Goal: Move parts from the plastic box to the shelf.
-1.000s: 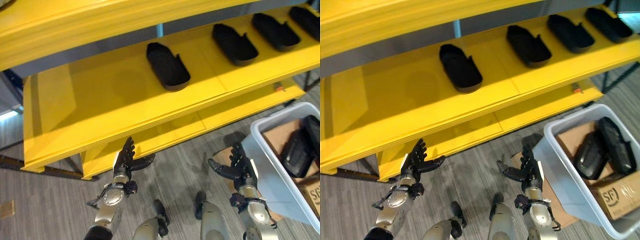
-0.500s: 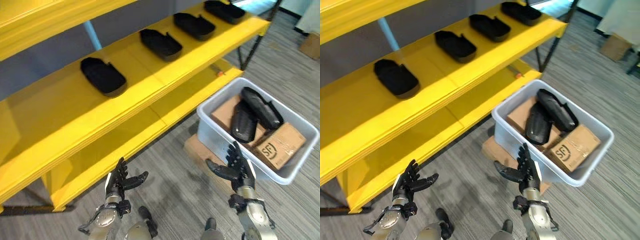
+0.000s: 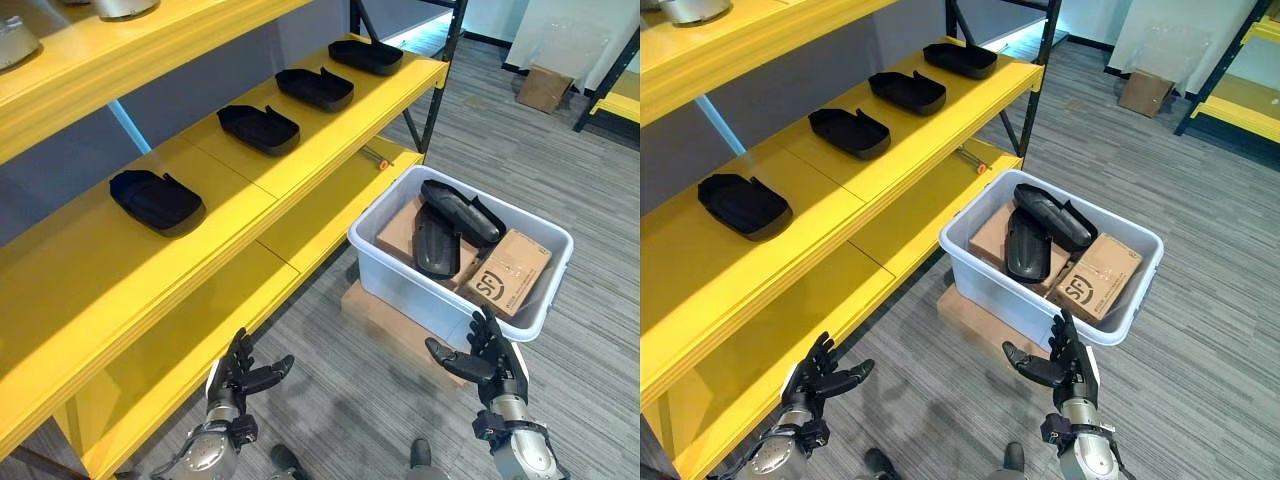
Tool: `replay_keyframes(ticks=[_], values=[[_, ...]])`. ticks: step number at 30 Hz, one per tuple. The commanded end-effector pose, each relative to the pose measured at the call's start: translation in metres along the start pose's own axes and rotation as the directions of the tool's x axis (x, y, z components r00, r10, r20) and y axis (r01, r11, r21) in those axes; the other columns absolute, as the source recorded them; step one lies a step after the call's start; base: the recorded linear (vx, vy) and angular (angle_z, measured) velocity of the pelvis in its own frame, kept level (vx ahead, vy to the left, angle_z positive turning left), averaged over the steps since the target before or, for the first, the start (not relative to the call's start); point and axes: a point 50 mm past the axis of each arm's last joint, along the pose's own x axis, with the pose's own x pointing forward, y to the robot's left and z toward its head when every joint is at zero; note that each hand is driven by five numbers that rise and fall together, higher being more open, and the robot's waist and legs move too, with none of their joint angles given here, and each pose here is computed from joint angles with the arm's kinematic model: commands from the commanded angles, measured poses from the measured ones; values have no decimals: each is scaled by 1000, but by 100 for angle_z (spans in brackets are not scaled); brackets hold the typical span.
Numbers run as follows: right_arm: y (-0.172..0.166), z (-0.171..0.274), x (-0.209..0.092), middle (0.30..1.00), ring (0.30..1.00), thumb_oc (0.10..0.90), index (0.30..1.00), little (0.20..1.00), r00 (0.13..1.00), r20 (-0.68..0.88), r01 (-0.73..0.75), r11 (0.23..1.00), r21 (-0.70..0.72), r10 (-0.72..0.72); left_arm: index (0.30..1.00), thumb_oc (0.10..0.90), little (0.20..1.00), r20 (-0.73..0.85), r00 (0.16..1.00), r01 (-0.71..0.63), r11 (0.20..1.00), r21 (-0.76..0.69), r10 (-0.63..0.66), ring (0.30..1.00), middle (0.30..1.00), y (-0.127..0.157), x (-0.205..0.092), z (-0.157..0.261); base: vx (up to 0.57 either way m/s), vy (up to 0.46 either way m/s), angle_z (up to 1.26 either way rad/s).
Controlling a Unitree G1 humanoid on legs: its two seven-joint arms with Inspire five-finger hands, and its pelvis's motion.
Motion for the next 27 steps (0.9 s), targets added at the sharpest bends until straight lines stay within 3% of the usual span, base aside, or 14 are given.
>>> replay_keyframes(ticks=[1,4,10,27], values=[[5,63,11,1000,1000,900,1000,1000,950,304,-68,998,-16,70,1000,900,1000,286,955,82,997,-10,-75,1000,1000,-12,16,65,5,-215,-13],[2,60,8,1000,1000,900,1000,1000,954,293,-63,998,-15,65,1000,900,1000,292,950,111,994,1,-106,1000,1000,-19,17,67,11,-214,-20],[-2,58,12,1000,1000,900,1000,1000,960,265,-77,996,-47,86,1000,900,1000,313,946,93,996,-3,-87,1000,1000,-3,5,71,136,-156,-68],[17,53,18,1000,1000,900,1000,1000,957,243,-161,987,-1,156,1000,900,1000,323,945,42,999,9,-42,1000,1000,9,5,76,165,146,-47]])
